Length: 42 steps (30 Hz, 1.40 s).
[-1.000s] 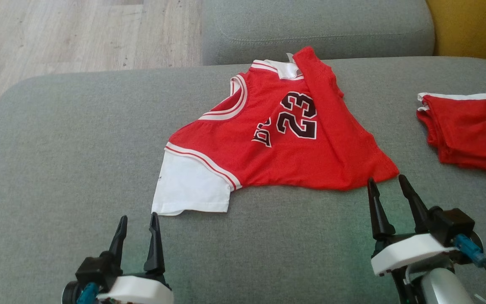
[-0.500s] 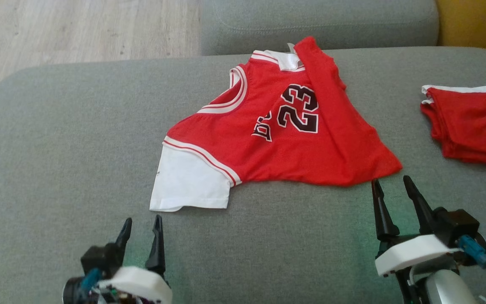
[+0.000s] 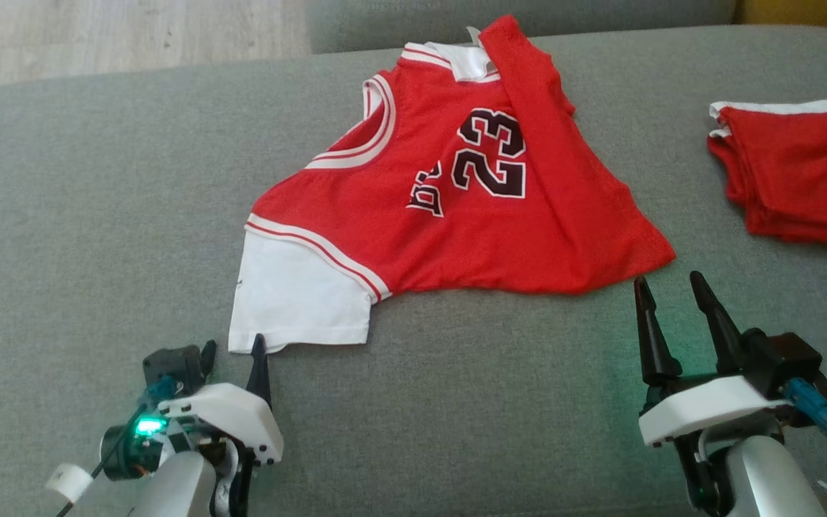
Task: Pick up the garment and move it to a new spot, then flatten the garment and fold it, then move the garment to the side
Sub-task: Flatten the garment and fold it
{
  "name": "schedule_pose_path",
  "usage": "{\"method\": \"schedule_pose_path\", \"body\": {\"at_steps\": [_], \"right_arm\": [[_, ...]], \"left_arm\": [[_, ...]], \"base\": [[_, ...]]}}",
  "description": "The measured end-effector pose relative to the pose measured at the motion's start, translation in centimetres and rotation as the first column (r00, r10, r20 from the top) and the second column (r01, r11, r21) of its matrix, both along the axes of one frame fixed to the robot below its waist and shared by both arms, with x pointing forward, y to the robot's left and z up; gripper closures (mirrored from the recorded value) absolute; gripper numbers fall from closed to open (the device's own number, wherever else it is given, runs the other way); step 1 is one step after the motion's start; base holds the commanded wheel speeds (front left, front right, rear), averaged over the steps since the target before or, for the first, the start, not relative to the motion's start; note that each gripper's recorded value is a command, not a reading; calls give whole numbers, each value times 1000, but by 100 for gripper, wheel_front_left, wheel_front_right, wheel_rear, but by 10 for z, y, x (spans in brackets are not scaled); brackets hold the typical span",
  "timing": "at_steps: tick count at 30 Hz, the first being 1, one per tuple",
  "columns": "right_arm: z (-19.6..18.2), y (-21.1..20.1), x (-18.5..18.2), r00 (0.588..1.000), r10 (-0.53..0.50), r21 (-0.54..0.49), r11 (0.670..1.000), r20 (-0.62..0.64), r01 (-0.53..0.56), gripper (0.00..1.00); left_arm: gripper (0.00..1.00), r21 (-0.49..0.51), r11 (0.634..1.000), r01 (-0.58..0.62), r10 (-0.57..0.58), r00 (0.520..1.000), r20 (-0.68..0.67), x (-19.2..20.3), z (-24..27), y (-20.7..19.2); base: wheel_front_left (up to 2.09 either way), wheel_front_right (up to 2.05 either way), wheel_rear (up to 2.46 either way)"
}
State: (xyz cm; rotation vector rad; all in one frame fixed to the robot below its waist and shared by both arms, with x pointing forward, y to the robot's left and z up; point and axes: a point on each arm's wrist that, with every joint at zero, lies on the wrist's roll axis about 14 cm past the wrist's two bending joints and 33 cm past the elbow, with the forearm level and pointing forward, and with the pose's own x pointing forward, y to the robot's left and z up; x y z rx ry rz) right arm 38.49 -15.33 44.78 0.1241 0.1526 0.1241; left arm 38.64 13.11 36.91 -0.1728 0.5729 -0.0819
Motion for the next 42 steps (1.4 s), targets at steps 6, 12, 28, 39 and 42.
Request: {"method": "schedule_pose_path", "body": {"at_steps": [6, 12, 28, 39, 42], "right_arm": [[-8, -12, -1, 999, -33, -10, 999, -24, 33, 0], [-5, -21, 12, 998, -55, -35, 998, -17, 54, 0], [-65, -39, 53, 934, -104, -153, 987, -341, 54, 0], [-83, -11, 58, 888, -30, -73, 997, -460, -4, 100], [-77, -11, 58, 898, -32, -29, 999, -438, 21, 100]], "left_arm": [[0, -11, 1000, 26, -27, 999, -41, 8, -6, -10], [100, -21, 998, 60, -61, 997, -48, 10, -8, -20], [100, -45, 998, 32, -28, 995, 97, 21, 21, -16], [100, -62, 997, 34, -22, 982, 188, 29, 46, -17], [100, -87, 995, 38, -18, 974, 224, 33, 57, -21]], "base": [[0, 0, 0], [0, 0, 0], [0, 0, 0], [0, 0, 0], [0, 0, 0]]}}
